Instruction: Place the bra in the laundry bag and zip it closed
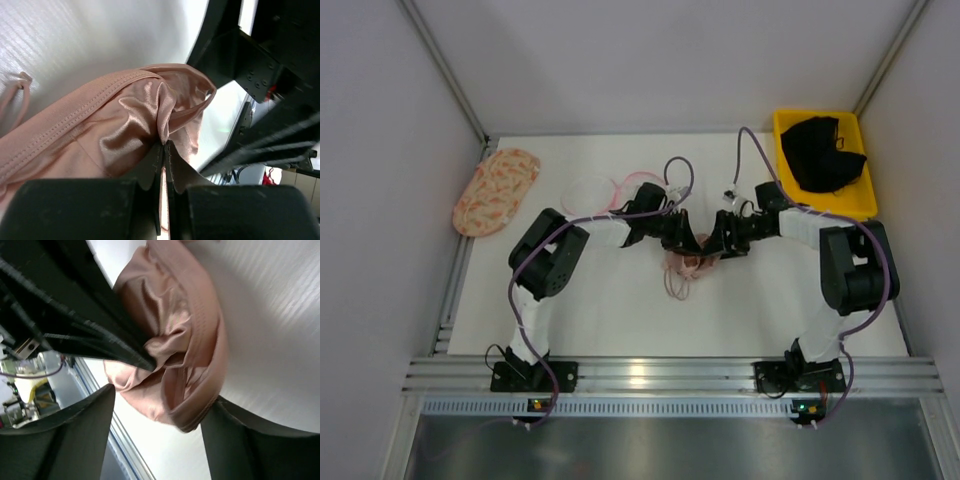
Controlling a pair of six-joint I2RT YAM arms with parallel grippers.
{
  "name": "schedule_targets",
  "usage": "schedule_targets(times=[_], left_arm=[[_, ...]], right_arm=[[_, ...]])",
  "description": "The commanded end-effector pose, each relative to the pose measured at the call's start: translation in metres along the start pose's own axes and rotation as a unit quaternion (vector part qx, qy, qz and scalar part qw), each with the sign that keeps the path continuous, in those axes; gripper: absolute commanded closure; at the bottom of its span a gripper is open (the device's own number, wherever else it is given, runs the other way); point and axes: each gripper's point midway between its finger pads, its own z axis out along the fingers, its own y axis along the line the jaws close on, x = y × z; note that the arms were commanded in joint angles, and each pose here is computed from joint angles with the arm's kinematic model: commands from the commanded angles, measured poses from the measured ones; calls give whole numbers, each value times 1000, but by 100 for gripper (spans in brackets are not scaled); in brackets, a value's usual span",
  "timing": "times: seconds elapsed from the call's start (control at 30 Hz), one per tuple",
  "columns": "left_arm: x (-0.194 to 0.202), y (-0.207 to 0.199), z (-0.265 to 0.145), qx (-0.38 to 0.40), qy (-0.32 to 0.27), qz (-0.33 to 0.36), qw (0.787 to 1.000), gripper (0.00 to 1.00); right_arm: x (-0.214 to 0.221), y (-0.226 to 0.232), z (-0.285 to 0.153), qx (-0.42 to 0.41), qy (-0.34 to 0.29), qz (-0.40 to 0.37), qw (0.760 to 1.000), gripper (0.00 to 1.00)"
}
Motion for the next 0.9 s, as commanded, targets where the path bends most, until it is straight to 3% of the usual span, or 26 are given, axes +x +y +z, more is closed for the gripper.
schedule_targets(times=[0.0,0.17,0.47,0.57,0.67,0.77,0.87], left_arm=[[-20,-12,5,28,-30,15,999,100],[-29,-16,9,38,-39,-2,999,100],[-37,-30,14,67,-43,-31,996,100],[-33,-33,14,70,-37,-30,996,100],[-28,-33,13,73,-30,-34,996,100],[-24,-32,11,71,-27,-33,997,98],[-26,-34,5,68,-37,-24,997,83]], right_arm=[[0,25,-13,-29,-3,-51,998,32],[-5,27,-12,-30,-10,-22,999,24],[-10,21,8,-29,-16,2,999,26],[-11,17,11,-22,-20,9,1000,32],[-10,9,15,-14,-19,16,1000,44],[-9,4,19,-10,-19,22,1000,73],[-11,4,19,-10,-22,22,999,88]])
